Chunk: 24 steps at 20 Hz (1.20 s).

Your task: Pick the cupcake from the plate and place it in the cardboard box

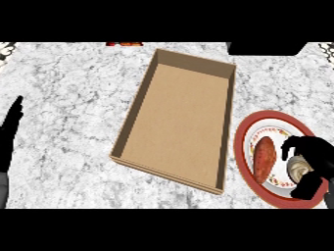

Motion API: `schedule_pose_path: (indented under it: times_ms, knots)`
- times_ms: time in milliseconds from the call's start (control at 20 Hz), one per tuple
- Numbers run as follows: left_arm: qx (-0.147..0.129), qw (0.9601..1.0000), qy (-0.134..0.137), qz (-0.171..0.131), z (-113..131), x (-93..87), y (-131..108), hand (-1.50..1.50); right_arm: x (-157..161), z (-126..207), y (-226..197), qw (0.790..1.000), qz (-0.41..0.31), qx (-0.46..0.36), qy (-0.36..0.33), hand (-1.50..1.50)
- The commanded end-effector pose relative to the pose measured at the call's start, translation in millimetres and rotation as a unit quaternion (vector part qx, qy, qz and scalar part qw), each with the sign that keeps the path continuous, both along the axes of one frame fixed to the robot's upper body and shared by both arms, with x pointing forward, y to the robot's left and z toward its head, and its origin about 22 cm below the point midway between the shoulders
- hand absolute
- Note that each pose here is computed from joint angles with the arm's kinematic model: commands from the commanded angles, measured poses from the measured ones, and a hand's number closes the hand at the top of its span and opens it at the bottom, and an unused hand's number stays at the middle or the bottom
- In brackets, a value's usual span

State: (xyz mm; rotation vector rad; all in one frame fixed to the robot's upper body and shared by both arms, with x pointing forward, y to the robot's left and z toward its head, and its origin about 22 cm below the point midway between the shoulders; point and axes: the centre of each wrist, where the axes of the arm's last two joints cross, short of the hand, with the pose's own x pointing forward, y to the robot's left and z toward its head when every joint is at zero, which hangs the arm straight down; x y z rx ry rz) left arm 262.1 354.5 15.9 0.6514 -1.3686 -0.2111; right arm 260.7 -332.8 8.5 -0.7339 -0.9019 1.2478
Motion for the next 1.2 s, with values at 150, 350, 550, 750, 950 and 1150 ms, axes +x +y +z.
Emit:
schedule_pose_path:
  times_ms: [150, 350, 550, 750, 950, 1150]
  knots:
    - [-0.009, 0.9998, -0.008, -0.015, 6.8, 13.1, -5.7, 0.00, 48.5, 32.0, -16.6, 0.988, 0.131, 0.015, -0.076, 1.50]
    - [-0.002, 0.9995, -0.010, -0.028, 8.6, 20.9, -10.5, 0.00, 79.0, 61.9, -10.4, 0.957, 0.252, 0.062, -0.128, 1.50]
    - [-0.007, 0.9998, -0.001, -0.020, 1.5, 6.6, -3.7, 0.00, 93.4, 79.7, -49.2, 0.940, 0.264, 0.049, -0.210, 1.50]
    - [-0.008, 0.9999, -0.001, -0.015, 4.2, 0.3, -8.7, 0.00, 116.7, 93.7, -54.8, 0.925, 0.257, 0.075, -0.269, 1.50]
    - [-0.001, 0.9999, 0.000, -0.012, 7.6, 3.6, 2.3, 0.00, 131.0, 122.0, -39.8, 0.876, 0.303, 0.117, -0.356, 1.50]
    - [0.006, 1.0000, 0.003, 0.001, -1.8, 8.0, -7.0, 0.00, 138.2, 147.0, -12.0, 0.851, 0.357, 0.174, -0.344, 1.50]
